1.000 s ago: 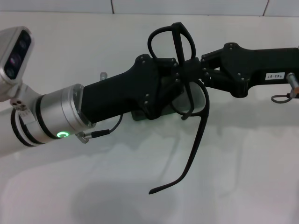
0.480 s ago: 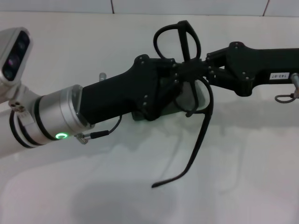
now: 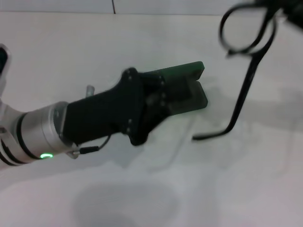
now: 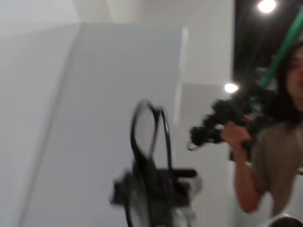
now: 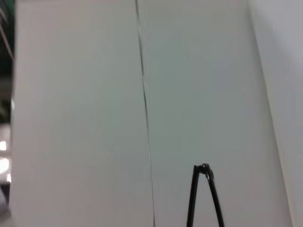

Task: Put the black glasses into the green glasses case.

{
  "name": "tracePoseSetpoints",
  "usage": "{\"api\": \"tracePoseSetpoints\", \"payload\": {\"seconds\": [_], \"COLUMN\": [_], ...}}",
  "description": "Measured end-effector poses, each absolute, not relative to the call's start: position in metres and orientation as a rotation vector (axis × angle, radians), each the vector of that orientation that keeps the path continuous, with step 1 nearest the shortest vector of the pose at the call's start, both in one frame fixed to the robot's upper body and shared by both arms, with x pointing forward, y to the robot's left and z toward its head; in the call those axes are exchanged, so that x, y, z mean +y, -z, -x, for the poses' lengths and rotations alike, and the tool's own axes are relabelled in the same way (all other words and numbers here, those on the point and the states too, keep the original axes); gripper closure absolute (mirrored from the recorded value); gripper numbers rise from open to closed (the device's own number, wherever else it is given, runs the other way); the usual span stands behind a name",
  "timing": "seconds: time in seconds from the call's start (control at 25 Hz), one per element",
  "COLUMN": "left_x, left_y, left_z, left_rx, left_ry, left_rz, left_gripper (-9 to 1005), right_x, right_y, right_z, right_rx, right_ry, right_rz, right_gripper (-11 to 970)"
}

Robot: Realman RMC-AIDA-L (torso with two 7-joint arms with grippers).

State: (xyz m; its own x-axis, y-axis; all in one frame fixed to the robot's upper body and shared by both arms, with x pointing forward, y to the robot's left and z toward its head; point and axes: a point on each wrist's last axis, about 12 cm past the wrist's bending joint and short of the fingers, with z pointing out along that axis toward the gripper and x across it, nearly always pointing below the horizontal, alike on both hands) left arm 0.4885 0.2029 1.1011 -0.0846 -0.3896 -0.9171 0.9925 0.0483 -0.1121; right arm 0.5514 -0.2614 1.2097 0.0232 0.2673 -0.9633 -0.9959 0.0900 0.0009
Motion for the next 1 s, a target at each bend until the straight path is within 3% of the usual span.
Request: {"api": "tracePoseSetpoints", "payload": {"seconds": [0.2,0.36,0.6,1.0], "left_x": [0.184,0.17,0.173,0.188], "left_y": [-1.106,-1.11,-1.112,-1.106], "left_z": [-0.484,-0.484,-0.484,-0.482], "left_rx": [0.932,0.882,0.847,0.886], "left_ry": [1.468,1.504,1.46,1.399], "left_rz": [-1.01,-1.089,-0.993,-0.851], "left_gripper": [966,966,966,965], "right_x": [-0.266,-0.246,-0.204,-0.183], "right_y": [-1.221,-1.212,-1.183,-1.165], "right_z": [-0.554,-0.571,-0.578,-0.576], "right_rx": [0.922,0.975,1.104,1.218], "right_ry": [-1.236,-1.258,-1.314,-1.317], "right_rz": [0.821,0.781,0.857,0.944], "right_gripper": [904,903,904,904]}}
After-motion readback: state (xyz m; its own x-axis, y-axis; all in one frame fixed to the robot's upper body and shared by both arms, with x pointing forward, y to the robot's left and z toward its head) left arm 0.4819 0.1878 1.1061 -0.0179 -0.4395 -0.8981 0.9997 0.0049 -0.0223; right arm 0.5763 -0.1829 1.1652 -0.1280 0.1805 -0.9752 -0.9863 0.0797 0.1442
